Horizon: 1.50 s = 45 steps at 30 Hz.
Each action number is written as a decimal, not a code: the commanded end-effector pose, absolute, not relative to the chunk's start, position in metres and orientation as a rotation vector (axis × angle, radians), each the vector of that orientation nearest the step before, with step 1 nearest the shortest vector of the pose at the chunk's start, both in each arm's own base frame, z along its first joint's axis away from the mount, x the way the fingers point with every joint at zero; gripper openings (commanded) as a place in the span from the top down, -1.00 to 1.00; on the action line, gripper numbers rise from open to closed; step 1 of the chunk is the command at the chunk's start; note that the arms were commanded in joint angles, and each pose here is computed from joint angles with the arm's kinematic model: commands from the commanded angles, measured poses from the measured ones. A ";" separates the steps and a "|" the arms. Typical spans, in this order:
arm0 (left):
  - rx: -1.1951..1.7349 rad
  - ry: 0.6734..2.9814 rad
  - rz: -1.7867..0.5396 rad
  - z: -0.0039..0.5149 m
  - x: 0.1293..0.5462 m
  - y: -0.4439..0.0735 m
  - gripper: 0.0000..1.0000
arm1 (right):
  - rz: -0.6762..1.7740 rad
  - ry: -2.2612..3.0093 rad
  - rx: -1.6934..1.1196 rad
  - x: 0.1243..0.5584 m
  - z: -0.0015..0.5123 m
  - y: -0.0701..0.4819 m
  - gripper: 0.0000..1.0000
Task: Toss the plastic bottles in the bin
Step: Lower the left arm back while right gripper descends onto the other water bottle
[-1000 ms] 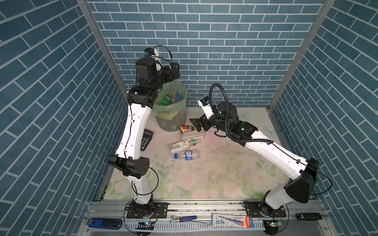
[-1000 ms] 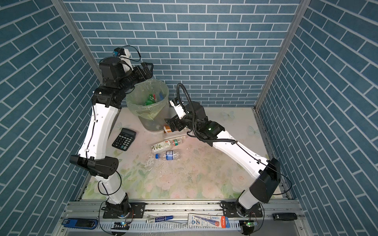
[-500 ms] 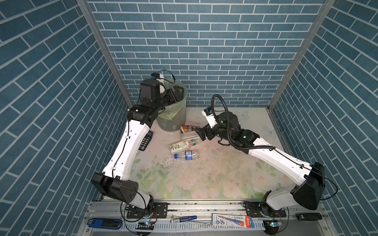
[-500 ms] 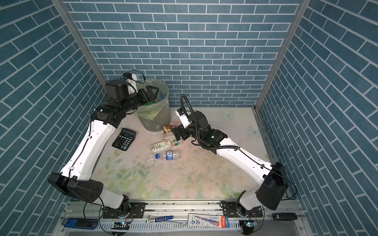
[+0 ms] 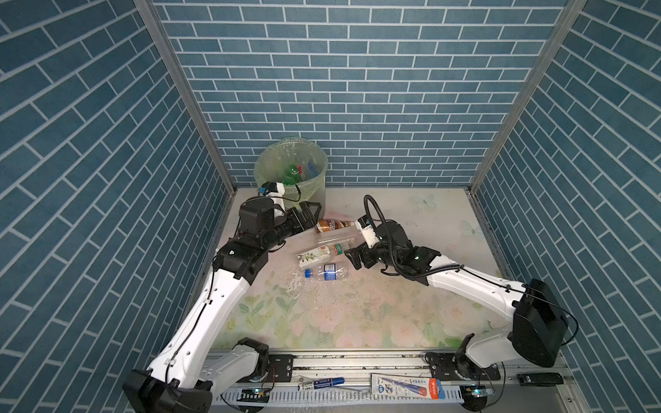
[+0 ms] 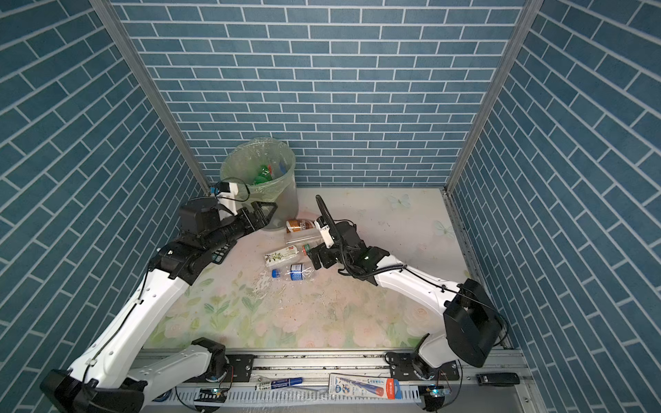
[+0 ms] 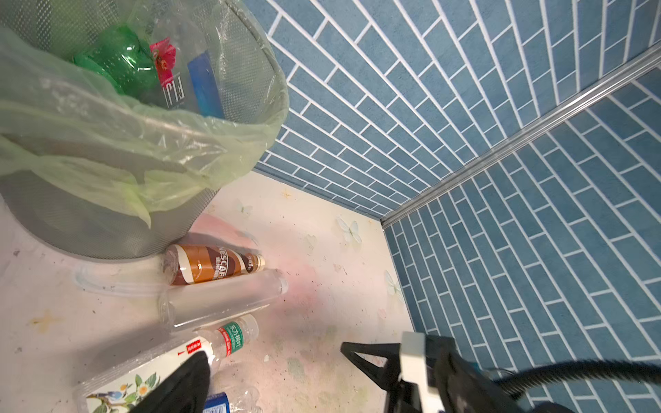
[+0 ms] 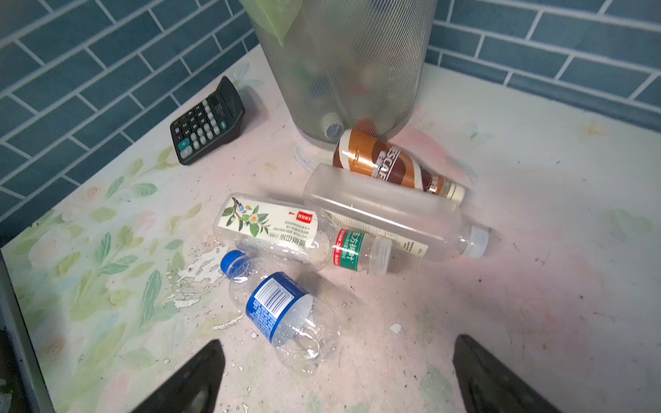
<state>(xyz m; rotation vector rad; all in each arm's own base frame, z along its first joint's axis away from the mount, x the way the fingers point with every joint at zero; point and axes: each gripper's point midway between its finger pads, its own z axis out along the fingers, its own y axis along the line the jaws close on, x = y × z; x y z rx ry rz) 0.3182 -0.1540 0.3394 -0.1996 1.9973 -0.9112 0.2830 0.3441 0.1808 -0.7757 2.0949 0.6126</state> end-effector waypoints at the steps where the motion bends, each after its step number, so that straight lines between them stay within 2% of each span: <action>1: -0.202 1.982 -0.949 0.331 0.303 -0.153 -0.99 | 0.643 2.112 -0.750 0.279 0.153 0.354 -0.99; 10: -0.240 2.004 -0.969 0.288 0.275 -0.144 -0.99 | 0.683 2.147 -0.861 0.258 0.113 0.376 -0.99; 28: -0.296 2.084 -0.927 0.234 0.270 -0.139 -0.99 | 0.645 2.124 -1.005 0.265 0.076 0.402 -0.98; 39: -0.337 2.094 -0.907 0.218 0.267 -0.145 -0.99 | 0.727 2.117 -1.105 0.255 0.068 0.417 -0.99; 45: -0.332 2.090 -0.878 0.215 0.259 -0.142 -0.99 | 0.744 2.140 -1.111 0.252 0.059 0.418 -0.88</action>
